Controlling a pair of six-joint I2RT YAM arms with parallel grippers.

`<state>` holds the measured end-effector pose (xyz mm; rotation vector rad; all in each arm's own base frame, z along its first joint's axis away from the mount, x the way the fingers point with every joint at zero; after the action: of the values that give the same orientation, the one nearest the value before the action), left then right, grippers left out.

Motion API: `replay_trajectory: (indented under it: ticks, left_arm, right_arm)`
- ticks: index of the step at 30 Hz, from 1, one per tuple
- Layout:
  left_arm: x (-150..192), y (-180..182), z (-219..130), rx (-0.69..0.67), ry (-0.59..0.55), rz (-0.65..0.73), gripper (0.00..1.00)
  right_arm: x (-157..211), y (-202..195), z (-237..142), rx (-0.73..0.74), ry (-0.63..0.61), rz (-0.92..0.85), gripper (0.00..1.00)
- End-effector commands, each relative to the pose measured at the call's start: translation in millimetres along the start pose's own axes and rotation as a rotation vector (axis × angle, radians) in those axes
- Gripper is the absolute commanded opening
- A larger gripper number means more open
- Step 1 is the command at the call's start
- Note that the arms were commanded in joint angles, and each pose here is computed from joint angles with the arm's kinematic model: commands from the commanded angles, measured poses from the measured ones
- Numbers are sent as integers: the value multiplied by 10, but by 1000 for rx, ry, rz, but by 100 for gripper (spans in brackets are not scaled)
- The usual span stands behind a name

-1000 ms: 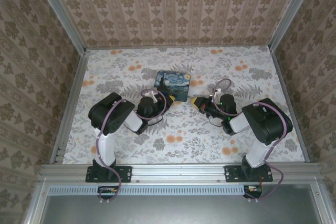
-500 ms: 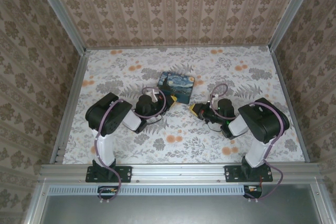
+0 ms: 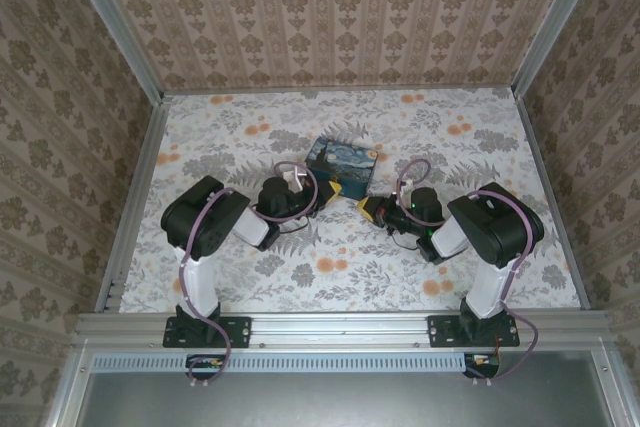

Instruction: Unlock the padlock with the key

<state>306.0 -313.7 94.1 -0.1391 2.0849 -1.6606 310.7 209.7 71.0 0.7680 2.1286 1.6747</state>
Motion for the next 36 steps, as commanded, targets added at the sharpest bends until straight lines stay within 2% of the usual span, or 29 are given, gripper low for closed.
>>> replay_trajectory:
  ticks: [1, 36]
  left_arm:
    - [-78, -276, 17, 90, 6, 37, 0]
    - [-13, -197, 38, 71, 17, 28, 0]
  right_arm:
    - [-45, 177, 56, -60, -19, -27, 0]
    - [-69, 364, 187, -93, -18, -34, 0]
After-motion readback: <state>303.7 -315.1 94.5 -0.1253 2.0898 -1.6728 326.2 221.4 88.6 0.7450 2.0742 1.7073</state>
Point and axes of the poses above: each hand's point on the last joint's axis, 136 mm out from that joint toward the fingers, its own z axis out along the fingers, its own y axis along the line the jaws close on, x = y × z, the point moved 2 cm from there along -z, back along the fingers, and after that the axes turned 8 degrees about z, right-handed, at the moved point
